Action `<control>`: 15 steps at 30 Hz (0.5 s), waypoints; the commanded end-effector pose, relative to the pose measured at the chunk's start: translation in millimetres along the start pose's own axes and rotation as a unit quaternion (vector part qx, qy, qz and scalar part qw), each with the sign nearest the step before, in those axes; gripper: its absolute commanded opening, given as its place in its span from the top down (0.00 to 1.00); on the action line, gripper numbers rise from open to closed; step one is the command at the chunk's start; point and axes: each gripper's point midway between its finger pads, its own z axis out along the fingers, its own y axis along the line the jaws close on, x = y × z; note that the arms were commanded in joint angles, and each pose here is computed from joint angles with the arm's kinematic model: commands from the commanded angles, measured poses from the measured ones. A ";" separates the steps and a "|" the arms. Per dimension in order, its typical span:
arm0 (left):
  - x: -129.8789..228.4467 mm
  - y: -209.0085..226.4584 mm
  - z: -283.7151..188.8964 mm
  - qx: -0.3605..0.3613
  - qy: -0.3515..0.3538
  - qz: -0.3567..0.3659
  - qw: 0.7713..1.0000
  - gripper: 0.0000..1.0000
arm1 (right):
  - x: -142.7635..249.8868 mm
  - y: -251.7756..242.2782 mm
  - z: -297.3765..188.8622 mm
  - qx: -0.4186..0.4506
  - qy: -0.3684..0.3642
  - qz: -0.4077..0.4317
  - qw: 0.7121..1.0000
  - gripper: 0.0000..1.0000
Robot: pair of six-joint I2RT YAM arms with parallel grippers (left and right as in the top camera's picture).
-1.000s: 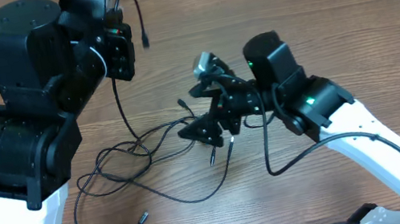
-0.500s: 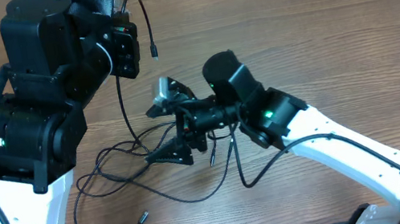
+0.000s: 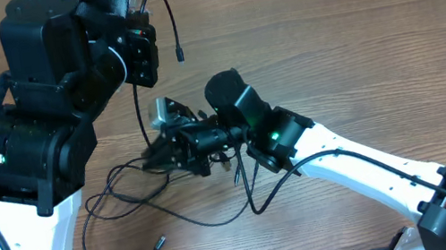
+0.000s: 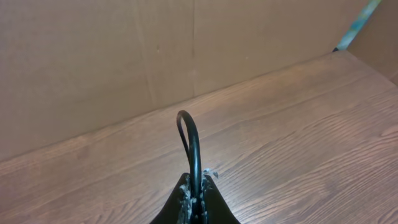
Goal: Untangle cables
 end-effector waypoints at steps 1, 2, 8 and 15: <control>-8.2 -1.9 -5.7 0.007 -0.014 0.007 1.000 0.96 | 9.5 -23.0 1.0 0.063 0.019 0.036 0.997 0.96; -8.2 -1.7 -5.7 0.006 -0.014 0.007 1.000 0.96 | 16.1 -34.9 -1.8 0.098 0.030 0.045 0.994 0.96; -8.4 4.4 -7.3 -0.012 -0.015 0.009 1.000 0.96 | 64.1 -123.6 -62.7 0.357 0.110 0.089 0.923 0.96; -7.3 7.4 -7.9 -0.021 -0.013 0.009 1.000 0.96 | 61.8 -195.4 -156.5 0.534 0.088 0.098 0.835 0.96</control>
